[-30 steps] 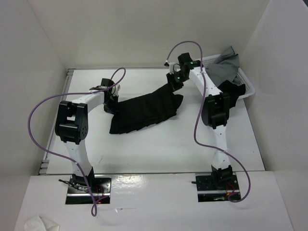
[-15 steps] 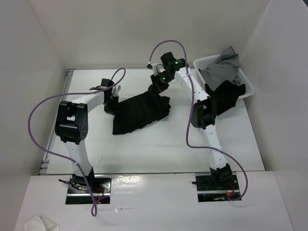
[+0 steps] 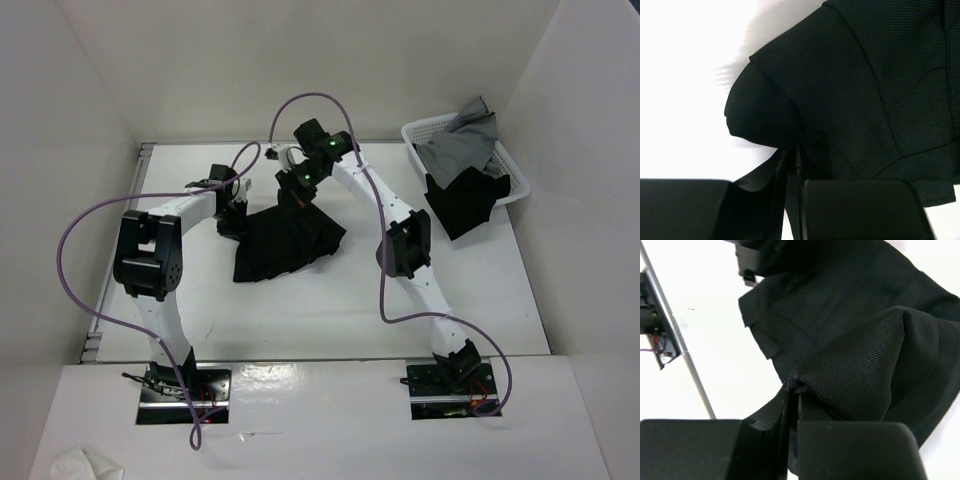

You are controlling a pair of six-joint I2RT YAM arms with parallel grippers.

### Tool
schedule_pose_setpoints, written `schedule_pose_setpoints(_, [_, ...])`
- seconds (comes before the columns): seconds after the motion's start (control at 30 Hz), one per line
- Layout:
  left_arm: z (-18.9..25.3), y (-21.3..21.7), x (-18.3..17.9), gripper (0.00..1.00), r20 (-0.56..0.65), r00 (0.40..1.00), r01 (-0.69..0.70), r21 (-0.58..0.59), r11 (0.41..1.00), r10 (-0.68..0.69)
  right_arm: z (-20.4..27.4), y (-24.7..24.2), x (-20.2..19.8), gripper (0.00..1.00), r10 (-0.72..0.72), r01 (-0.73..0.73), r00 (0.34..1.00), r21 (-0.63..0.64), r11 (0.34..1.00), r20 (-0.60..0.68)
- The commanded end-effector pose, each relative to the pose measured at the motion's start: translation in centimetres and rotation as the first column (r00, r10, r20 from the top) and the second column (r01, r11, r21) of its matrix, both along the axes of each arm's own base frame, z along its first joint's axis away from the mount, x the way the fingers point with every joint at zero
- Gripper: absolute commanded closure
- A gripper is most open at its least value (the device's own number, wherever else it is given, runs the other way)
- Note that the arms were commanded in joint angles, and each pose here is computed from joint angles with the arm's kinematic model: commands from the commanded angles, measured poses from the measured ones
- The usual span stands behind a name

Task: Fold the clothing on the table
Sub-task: Fold the skirt

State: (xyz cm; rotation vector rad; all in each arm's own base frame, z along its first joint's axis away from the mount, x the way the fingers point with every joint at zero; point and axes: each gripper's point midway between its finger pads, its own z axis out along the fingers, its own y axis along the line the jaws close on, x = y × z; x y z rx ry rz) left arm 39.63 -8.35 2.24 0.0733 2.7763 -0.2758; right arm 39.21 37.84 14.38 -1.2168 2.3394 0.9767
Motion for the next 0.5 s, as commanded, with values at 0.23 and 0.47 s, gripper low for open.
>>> schedule_pose_setpoints(0.23, [1.4, -1.7, -0.9, 0.85, 0.019, 0.999, 0.043, -0.048, 0.998, -0.042, 9.2, 3.6, -3.9, 1.00, 0.072, -0.087, 0.993, 0.176, 0.981, 0.091])
schedule_pose_setpoints(0.47, [1.9, -2.1, -1.0, 0.85, 0.033, 0.998, 0.051, -0.068, 0.996, -0.049, 8.7, 5.6, -4.6, 1.00, 0.111, -0.122, 0.992, 0.228, 0.966, 0.058])
